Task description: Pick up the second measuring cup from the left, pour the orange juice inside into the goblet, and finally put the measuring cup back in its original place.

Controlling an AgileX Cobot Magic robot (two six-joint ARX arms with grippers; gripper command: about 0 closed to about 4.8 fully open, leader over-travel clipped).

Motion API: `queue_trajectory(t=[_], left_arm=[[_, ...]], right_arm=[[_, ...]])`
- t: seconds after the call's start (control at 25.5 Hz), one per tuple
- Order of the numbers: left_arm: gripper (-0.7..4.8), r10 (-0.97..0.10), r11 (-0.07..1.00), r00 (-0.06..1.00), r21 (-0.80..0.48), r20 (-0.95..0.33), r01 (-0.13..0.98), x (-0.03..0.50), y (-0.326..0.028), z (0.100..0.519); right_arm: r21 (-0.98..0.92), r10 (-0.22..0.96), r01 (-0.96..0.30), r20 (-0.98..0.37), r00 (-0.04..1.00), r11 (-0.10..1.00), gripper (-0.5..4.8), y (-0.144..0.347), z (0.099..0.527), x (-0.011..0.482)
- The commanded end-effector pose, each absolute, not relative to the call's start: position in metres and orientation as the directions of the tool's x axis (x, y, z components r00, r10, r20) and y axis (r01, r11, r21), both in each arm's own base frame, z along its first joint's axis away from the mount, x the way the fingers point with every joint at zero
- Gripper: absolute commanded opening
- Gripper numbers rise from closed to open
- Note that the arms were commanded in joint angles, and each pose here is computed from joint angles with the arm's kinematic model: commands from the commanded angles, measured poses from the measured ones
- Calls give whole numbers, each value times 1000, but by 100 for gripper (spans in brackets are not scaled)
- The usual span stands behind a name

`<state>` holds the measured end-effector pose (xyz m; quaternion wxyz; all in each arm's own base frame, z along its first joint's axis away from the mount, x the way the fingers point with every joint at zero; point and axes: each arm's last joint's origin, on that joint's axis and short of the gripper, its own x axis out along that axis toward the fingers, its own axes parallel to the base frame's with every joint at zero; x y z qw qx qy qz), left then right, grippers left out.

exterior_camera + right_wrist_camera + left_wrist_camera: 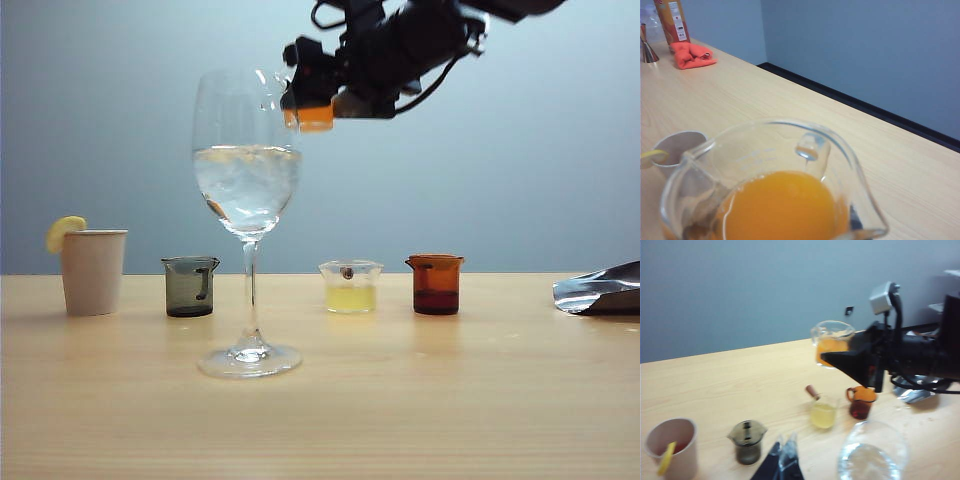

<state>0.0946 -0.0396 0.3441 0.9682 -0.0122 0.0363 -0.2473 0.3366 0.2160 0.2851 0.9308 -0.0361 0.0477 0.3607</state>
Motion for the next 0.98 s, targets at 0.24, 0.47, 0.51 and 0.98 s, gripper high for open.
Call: queue_trajectory(t=[0.24,0.47,0.51,0.98], left_arm=[[-6,-528,849,845,-39,-81,527,85,-56,344],[-6,-547,835,825,-29,-143,549,79,-63,339],[-6,-551,833,820,-36,-154,553,78,-63,338],[-6,-597,787,716,-90,-363,611,78,-68,331]], right_arm=[[-34,719,-729,-136,681,684,236,208,309,318],[-47,716,-728,-143,683,684,220,200,311,305],[-47,716,-728,-145,683,684,220,198,310,302],[-94,753,-771,-169,636,630,219,187,311,276]])
